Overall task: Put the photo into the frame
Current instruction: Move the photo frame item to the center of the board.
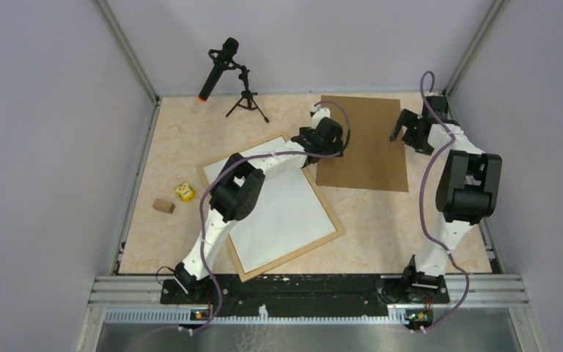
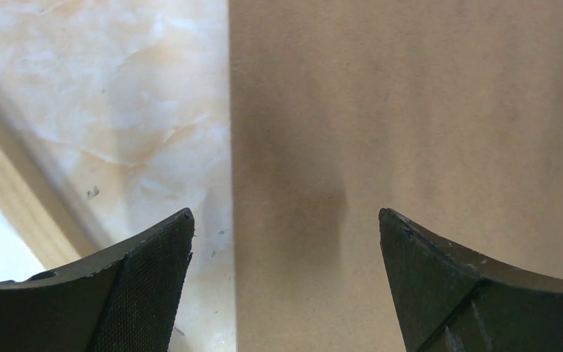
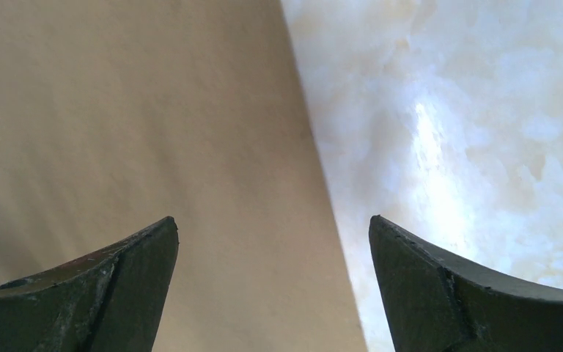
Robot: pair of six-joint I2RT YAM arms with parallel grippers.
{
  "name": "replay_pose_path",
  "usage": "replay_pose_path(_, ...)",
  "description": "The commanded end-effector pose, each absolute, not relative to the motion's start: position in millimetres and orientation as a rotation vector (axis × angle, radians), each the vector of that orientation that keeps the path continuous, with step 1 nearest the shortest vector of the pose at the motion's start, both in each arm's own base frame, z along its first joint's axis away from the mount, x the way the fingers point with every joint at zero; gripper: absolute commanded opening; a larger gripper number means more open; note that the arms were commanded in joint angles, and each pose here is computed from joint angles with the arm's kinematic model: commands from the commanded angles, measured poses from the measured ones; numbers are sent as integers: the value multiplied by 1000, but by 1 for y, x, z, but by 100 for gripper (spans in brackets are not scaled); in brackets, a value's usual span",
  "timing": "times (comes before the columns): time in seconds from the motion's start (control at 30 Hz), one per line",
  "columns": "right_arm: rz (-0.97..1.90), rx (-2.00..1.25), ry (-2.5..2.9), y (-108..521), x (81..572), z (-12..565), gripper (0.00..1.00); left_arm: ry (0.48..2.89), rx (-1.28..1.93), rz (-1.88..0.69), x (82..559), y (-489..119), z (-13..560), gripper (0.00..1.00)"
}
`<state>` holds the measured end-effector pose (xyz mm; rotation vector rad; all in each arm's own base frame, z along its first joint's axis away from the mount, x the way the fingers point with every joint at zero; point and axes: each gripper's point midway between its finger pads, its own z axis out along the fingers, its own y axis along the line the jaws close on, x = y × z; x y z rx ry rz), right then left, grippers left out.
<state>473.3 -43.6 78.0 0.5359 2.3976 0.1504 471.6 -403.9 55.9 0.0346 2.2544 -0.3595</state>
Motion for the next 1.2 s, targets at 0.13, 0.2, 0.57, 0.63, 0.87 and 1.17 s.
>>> replay_pose_path(0.13, 78, 451, 2509, -50, 438, 74, 99, 2247, -81, -315, 476, -402, 61, 98)
replay_pose_path(0.2, 71, 456, 2512, -51, 435, 73, 99, 2288, -81, -361, 469, -409, 53, 98)
replay_pose_path(0.57, 195, 427, 2596, -32, 426, 38, 99, 2497, -166, -521, 433, -425, 13, 98)
replay_pose_path(0.63, 238, 411, 2600, -26, 427, 35, 99, 2521, -147, -622, 428, -438, 15, 98)
replay_pose_path(0.87, 322, 355, 2603, -16, 430, 26, 99, 2536, -69, -1136, 409, -485, 44, 98)
replay_pose_path(1.17, 347, 325, 2612, -15, 427, 22, 99, 2321, 62, -1413, 404, -517, 132, 98)
